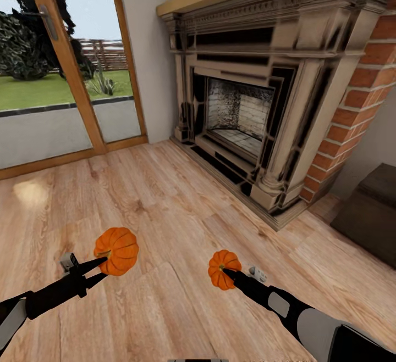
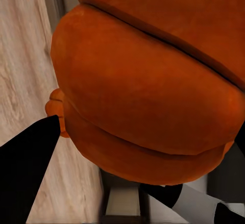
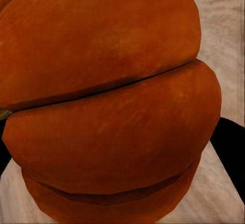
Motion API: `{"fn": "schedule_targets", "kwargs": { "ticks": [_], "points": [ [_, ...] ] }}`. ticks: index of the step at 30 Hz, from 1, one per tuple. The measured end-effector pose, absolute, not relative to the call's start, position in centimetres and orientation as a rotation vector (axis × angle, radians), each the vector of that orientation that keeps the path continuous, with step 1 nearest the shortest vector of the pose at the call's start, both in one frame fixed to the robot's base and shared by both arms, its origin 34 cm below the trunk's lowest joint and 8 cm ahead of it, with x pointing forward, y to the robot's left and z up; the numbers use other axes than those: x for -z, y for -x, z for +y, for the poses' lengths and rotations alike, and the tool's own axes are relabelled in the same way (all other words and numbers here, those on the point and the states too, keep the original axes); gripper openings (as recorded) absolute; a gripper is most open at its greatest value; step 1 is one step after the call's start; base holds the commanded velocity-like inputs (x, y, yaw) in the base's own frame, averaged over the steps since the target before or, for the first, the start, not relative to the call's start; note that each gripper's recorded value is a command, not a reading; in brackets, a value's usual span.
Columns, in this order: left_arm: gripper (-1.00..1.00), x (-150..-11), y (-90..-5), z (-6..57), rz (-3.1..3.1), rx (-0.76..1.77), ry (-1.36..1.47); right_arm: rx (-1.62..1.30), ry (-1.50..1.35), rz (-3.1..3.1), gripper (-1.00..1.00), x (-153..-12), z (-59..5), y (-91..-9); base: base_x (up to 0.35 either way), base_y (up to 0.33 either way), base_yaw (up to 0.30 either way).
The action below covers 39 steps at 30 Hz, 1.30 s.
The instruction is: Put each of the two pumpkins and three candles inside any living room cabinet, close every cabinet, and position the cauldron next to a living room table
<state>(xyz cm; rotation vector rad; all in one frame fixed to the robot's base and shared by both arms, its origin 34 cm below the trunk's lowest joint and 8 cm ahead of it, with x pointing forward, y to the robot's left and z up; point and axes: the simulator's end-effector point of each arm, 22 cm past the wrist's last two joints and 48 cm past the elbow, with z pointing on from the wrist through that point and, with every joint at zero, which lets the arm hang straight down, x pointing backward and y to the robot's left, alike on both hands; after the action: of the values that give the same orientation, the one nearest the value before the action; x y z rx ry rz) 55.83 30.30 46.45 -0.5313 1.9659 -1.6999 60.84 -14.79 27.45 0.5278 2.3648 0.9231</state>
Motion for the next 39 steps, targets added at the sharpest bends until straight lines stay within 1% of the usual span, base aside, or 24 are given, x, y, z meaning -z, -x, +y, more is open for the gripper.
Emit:
{"fn": "schedule_targets", "kwargs": {
  "ticks": [16,39],
  "points": [
    [-1.0,-47.3,-55.9,30.3,1.95,1.7,0.516,-0.92,-0.52,2.353,-1.0,-28.2,-14.9,-61.2,0.0,0.0,-0.242],
    [-1.0,-52.9,-55.9,30.3,1.875,1.686,0.407,-0.92,-0.447,2.248,-1.0,-34.8,-15.0,-63.4,0.0,0.0,-0.242]
  ]
}}
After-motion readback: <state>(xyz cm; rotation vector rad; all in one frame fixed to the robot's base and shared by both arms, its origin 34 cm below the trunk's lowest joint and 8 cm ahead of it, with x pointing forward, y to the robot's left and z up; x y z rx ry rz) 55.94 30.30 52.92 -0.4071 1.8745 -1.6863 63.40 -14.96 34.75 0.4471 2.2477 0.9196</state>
